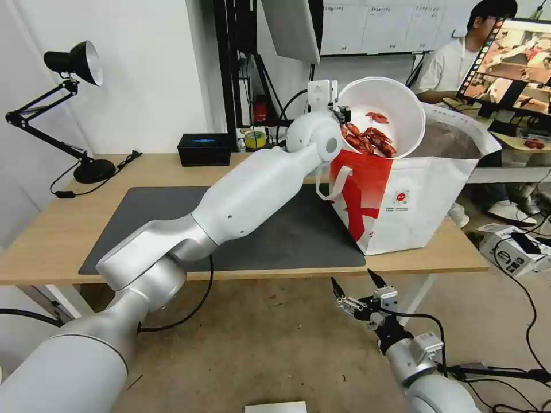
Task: Pick up the trash from the table and place it into the takeout bag.
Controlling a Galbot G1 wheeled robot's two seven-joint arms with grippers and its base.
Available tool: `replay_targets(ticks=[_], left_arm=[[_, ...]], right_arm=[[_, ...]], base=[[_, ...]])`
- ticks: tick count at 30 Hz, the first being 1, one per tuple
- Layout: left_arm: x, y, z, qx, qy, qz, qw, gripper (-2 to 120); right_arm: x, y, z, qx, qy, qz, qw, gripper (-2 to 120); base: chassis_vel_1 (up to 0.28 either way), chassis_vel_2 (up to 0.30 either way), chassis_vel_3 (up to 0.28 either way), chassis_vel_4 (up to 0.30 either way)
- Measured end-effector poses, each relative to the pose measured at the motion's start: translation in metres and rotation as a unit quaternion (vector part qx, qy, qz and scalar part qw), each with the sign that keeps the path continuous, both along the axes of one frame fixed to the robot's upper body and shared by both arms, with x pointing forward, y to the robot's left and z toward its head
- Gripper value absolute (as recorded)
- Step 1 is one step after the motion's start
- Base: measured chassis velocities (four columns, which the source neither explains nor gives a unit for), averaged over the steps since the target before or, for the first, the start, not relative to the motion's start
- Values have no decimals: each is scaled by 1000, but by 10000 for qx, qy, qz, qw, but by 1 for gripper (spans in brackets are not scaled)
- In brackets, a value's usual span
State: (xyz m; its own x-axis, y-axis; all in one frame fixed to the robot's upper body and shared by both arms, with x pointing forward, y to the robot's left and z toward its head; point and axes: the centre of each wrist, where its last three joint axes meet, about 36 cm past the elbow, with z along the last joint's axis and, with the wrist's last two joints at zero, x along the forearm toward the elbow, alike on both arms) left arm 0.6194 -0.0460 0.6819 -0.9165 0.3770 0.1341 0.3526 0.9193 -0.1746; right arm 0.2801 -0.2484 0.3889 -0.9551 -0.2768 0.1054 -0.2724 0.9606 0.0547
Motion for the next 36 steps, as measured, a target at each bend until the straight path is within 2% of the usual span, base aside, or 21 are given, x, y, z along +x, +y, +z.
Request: replay_targets(ticks=[8,11,19,21,29,36], left_arm=[[-5,9,0,156,-14,-234,9996,0],[-9,13,5,179,376,-457,9981,0],[-7,21,5,289,951,-572,9934,0],[-6,22,2,351,1242,-617,9897,0],[-5,22,-6,510,1553,-669,9843,0],[-7,19,-7,557,1610,-750,9825,3]], right_arm=[[0,0,0,0,0,0,10000,100],[0,0,0,0,0,0,10000,100],[0,0,0,0,0,0,10000,100],[0,0,0,0,0,0,10000,100],[0,0,0,0,0,0,10000,100],[0,0,0,0,0,0,10000,100]], base=[[0,0,0,0],[0,0,0,0],[0,0,0,0],[0,0,0,0],[0,0,0,0],[0,0,0,0]])
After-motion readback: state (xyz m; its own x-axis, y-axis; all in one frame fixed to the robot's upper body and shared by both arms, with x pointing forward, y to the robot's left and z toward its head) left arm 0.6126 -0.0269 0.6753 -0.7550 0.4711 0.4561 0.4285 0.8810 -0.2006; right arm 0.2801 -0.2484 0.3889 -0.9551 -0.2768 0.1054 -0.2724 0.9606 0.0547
